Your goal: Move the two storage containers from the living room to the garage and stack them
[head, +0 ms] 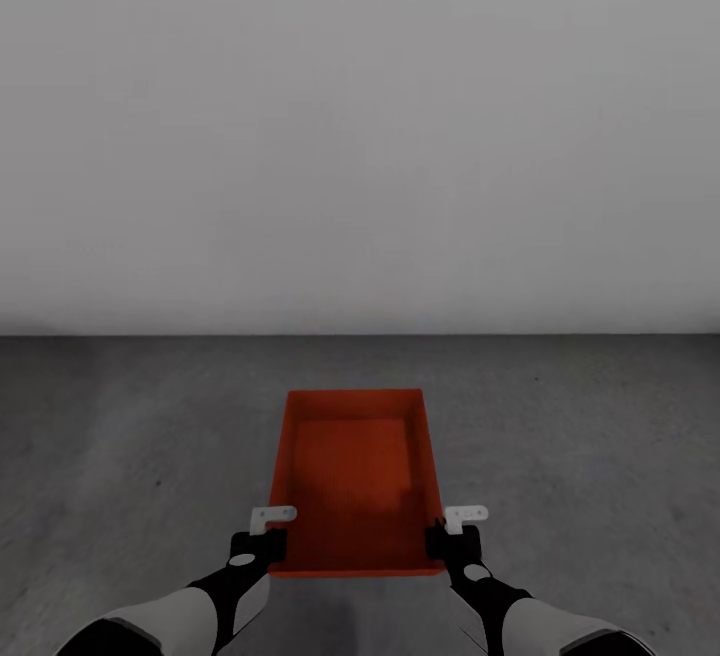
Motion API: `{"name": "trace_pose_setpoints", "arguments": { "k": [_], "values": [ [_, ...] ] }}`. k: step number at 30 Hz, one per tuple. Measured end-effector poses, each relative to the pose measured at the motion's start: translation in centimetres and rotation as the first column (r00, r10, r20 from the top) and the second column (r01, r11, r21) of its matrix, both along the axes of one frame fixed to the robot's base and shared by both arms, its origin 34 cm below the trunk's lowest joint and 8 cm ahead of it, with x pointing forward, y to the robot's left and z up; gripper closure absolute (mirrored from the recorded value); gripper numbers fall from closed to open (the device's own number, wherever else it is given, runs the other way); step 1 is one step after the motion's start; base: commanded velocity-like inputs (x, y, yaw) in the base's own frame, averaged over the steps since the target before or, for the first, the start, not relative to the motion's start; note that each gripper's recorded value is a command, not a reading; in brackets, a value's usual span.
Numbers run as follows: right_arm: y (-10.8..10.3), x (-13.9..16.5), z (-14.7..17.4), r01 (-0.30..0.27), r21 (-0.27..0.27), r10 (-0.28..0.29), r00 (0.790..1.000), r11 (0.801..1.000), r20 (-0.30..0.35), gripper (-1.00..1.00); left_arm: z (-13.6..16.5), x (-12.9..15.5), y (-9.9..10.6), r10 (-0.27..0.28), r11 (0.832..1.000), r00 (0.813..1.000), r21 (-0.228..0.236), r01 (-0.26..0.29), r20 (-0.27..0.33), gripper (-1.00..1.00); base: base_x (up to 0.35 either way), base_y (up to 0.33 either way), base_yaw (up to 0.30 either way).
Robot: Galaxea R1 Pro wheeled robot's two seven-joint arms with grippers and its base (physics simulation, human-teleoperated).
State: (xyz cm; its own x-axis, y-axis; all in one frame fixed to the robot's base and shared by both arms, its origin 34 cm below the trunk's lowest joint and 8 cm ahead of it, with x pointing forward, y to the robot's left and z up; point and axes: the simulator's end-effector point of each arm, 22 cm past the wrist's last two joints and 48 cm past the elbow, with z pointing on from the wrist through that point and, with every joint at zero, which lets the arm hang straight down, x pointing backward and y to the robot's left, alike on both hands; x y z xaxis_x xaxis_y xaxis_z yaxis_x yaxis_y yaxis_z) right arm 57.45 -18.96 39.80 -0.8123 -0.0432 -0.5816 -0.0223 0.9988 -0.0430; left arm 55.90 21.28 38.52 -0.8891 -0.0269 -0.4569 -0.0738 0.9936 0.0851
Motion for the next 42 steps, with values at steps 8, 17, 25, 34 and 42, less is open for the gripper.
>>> {"name": "trace_pose_setpoints", "arguments": {
  "k": [8, 17, 25, 34, 42],
  "values": [
    [0.0, -0.2, -1.5, 0.0, 0.0, 0.0, 1.0, 1.0, -0.001, 1.0, -1.5, -0.2, 0.0, 0.0, 1.0, 1.0, 0.0, 0.0, -0.001, 1.0, 0.0, 0.0, 0.0],
    [0.0, -0.4, -3.3, 0.0, -0.001, 0.0, 1.0, 1.0, 0.0, 1.0, -3.3, -0.4, 0.0, 0.0, 1.0, 1.0, 0.0, 0.0, 0.0, 1.0, 0.0, 0.0, 0.0],
    [0.0, -0.4, -3.7, 0.0, 0.0, 0.0, 1.0, 1.0, 0.001, 1.0, -3.7, -0.4, 0.0, 0.0, 1.0, 1.0, 0.0, 0.0, 0.001, 1.0, 0.0, 0.0, 0.0],
    [0.0, -0.4, -3.7, 0.0, 0.0, 0.0, 1.0, 1.0, 0.001, 1.0, -3.7, -0.5, 0.0, 0.001, 1.0, 1.0, 0.0, -0.001, 0.001, 1.0, 0.0, 0.0, 0.0],
    [0.0, -0.7, -5.3, -0.001, -0.001, 0.001, 1.0, 1.0, 0.001, 1.0, -5.3, -0.7, 0.0, 0.002, 1.0, 1.0, 0.0, -0.002, 0.0, 1.0, 0.0, 0.0, 0.0]
  ]
}}
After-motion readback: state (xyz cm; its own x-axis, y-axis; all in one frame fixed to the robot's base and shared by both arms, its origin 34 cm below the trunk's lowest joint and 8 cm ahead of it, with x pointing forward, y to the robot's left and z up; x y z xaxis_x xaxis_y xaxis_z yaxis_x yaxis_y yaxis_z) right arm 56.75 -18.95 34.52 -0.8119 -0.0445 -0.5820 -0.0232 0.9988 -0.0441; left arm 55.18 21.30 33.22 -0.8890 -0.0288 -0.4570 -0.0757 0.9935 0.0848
